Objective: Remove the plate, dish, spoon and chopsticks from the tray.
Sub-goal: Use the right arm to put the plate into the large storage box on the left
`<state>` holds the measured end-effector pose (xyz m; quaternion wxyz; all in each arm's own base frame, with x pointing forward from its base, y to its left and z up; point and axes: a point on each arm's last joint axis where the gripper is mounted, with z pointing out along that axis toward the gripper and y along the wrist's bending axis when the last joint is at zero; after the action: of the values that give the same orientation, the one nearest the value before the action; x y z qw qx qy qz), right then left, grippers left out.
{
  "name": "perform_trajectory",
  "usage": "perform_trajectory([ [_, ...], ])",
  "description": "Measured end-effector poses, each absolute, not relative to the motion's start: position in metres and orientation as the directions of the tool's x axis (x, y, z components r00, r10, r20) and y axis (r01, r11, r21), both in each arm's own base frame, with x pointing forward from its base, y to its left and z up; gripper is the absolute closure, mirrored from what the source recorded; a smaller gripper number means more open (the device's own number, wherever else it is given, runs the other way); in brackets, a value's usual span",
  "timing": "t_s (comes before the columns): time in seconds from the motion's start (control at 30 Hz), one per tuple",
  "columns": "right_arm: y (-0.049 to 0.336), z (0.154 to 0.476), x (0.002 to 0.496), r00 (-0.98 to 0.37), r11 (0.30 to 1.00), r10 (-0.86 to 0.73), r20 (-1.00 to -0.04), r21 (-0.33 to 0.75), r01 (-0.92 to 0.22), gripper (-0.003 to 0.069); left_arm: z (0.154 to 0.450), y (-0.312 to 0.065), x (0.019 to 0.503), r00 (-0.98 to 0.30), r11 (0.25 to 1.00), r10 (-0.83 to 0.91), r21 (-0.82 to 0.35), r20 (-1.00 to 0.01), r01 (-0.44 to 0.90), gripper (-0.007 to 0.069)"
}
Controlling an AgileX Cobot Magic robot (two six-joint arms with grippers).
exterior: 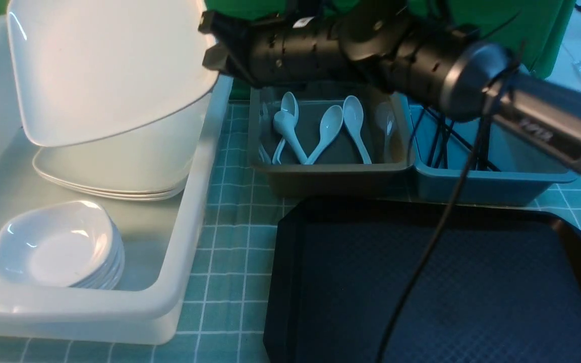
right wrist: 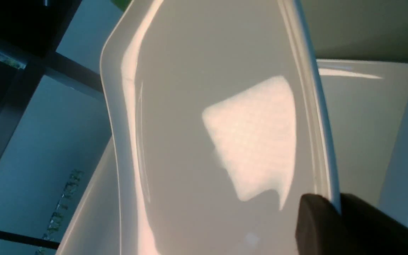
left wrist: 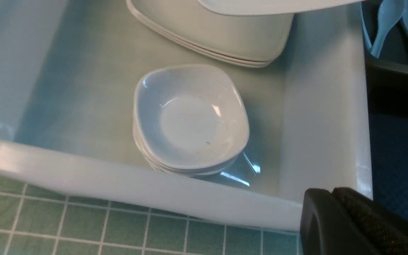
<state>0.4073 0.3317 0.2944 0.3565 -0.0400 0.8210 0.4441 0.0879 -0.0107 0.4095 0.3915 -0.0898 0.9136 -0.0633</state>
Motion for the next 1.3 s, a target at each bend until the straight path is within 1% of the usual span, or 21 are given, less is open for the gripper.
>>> perform_trajectory([
  [0.03, 0.336, 0.287, 0.409, -0.747, 0.603, 0.265, -0.61, 0.709, -0.365, 0.0606, 0.41, -0.009, 0.086, -0.672, 0.976, -0.214, -0.184, -0.709, -0.117, 0.0615],
  [0.17, 0.344, 0.273, 0.41, -0.753, 0.607, 0.279, -0.596, 0.717, -0.343, 0.0606, 0.411, -0.008, 0.084, -0.664, 0.977, -0.213, -0.177, -0.717, -0.122, 0.0615],
  [0.4, 0.348, 0.261, 0.41, -0.764, 0.612, 0.272, -0.585, 0.718, -0.331, 0.0601, 0.411, -0.007, 0.084, -0.661, 0.977, -0.21, -0.169, -0.72, -0.126, 0.0615],
  [0.67, 0.349, 0.257, 0.412, -0.759, 0.625, 0.259, -0.597, 0.703, -0.34, 0.0575, 0.411, -0.007, 0.084, -0.66, 0.978, -0.209, -0.166, -0.722, -0.128, 0.0615],
  [1.3, 0.349, 0.256, 0.411, -0.76, 0.627, 0.255, -0.598, 0.701, -0.34, 0.0565, 0.411, -0.007, 0.084, -0.662, 0.978, -0.209, -0.165, -0.72, -0.129, 0.0615],
])
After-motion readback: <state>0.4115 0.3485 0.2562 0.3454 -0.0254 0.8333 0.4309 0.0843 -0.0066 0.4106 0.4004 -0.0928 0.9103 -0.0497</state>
